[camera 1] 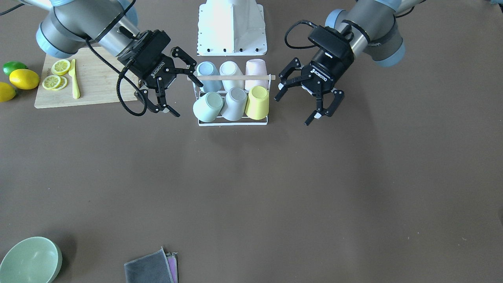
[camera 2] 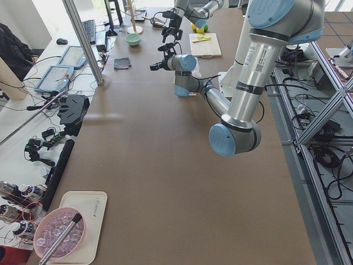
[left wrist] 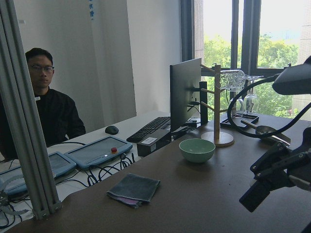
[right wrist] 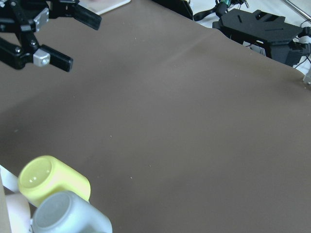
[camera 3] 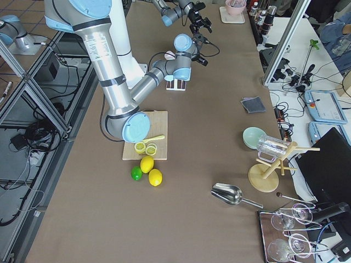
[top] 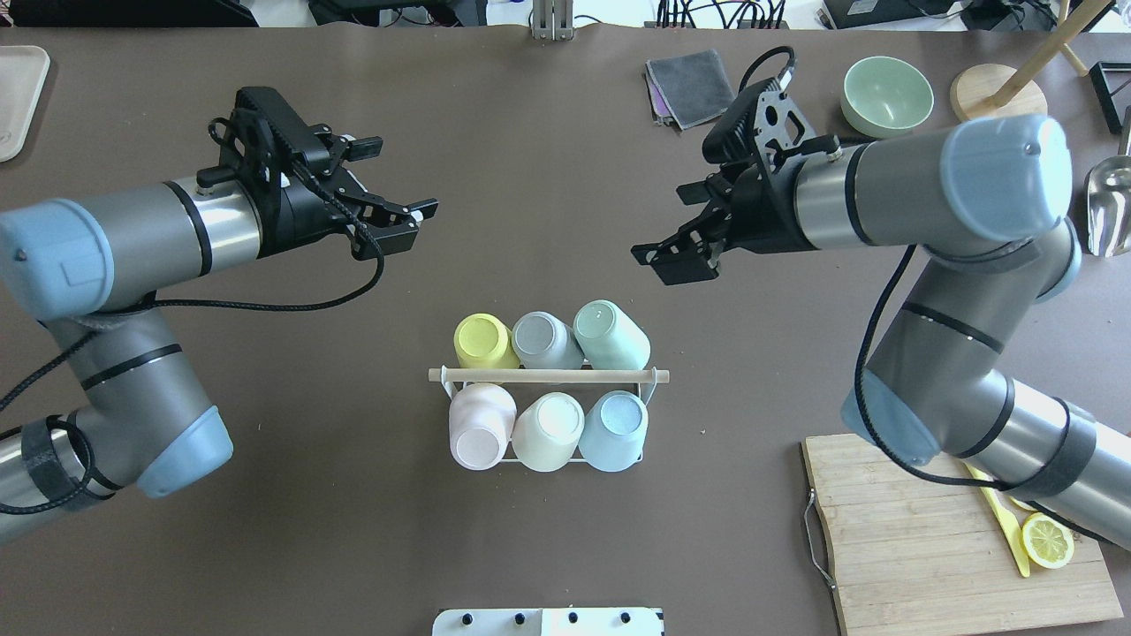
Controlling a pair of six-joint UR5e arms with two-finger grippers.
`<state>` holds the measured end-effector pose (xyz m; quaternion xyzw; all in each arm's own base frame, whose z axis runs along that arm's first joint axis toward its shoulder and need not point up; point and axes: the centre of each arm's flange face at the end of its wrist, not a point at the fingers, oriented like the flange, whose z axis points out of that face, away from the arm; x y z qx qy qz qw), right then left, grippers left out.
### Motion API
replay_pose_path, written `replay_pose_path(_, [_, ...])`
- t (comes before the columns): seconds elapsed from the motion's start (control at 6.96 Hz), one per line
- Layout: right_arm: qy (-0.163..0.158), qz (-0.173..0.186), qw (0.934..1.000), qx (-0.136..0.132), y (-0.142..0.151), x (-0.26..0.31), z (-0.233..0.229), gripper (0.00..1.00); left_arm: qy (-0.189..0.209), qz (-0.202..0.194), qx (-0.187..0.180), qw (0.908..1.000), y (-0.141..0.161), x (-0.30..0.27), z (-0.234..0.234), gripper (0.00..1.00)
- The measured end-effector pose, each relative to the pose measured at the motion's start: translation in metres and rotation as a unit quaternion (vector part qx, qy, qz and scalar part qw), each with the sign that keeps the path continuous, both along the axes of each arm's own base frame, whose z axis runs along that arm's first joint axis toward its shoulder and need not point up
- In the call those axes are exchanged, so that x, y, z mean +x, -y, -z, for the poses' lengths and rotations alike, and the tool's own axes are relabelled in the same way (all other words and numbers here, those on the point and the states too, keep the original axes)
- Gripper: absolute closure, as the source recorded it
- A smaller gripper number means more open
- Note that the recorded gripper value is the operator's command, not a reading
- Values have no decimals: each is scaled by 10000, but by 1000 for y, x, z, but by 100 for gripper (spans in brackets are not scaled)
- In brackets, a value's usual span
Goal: Place cup on cup holder
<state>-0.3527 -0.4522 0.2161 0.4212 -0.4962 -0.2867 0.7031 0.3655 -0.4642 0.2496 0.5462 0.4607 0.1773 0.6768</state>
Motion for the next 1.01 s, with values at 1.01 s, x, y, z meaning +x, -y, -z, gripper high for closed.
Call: replay_pose_path(1.01, [-2819, 126, 9477, -1490, 26, 139, -64, 0, 2418, -1051, -3599, 8949, 57, -46, -119, 2])
